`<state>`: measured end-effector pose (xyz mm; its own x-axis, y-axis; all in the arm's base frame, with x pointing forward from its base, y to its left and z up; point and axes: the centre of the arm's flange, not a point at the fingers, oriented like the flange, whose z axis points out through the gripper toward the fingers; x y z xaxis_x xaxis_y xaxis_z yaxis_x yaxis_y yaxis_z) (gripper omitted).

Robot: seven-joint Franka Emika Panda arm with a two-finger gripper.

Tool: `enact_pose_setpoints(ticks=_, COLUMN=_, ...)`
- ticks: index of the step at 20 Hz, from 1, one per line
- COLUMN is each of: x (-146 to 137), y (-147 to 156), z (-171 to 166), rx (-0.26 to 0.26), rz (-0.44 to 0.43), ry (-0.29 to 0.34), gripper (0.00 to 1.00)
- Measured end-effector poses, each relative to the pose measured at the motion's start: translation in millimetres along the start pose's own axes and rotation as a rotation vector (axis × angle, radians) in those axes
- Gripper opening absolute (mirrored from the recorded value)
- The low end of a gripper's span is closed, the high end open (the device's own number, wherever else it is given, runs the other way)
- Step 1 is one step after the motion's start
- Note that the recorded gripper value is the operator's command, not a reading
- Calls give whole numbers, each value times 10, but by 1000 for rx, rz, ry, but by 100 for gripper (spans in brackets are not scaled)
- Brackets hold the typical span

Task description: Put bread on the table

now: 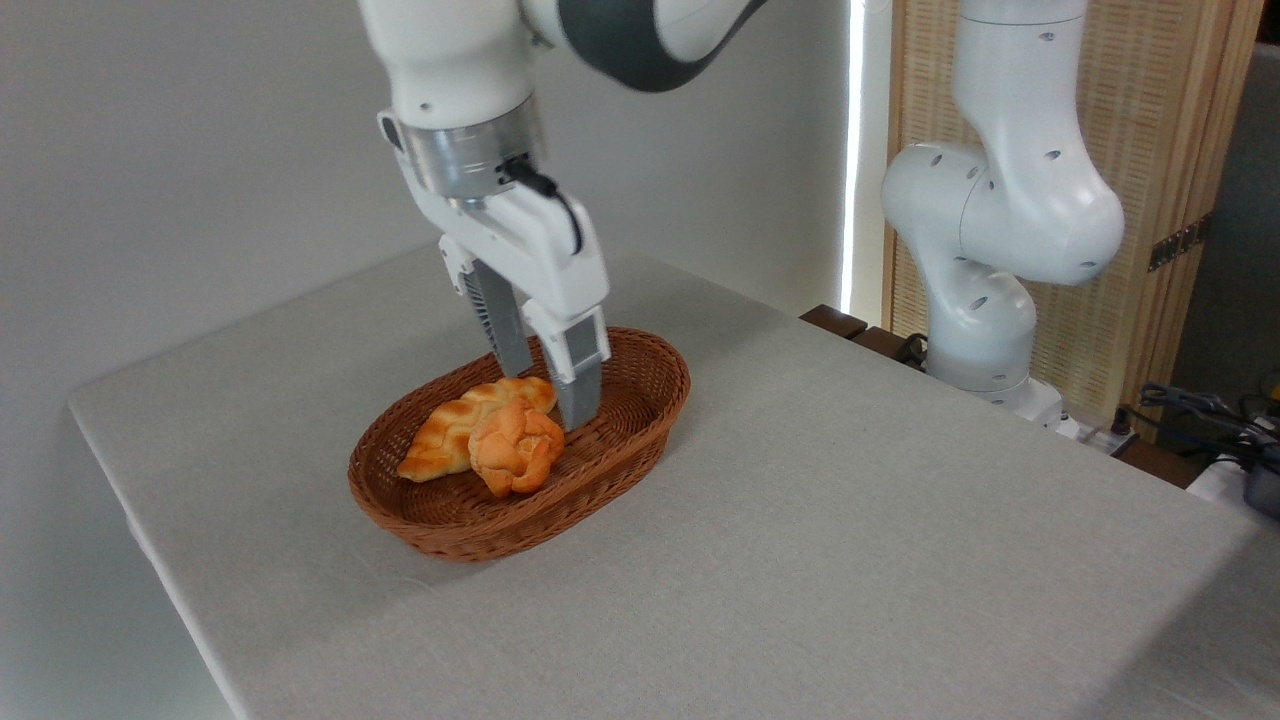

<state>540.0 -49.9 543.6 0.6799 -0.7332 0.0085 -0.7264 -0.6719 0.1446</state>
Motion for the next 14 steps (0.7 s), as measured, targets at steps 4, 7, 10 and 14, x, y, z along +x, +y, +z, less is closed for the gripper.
enact_pose_setpoints(ticks=4, x=470, y=193, z=320, rx=-13, rz=69, ry=22, gripper=100)
enact_pose_setpoints(ticks=7, x=664, y=284, z=477, rx=-48, rz=88, ry=49, gripper=100)
enact_pose_setpoints(ticks=10, x=747, y=312, z=642, rx=-70, rz=100, ry=31, gripper=100)
enact_pose_setpoints(ticks=14, x=758, y=253, z=850, rx=-89, rz=119, ry=-2, gripper=100)
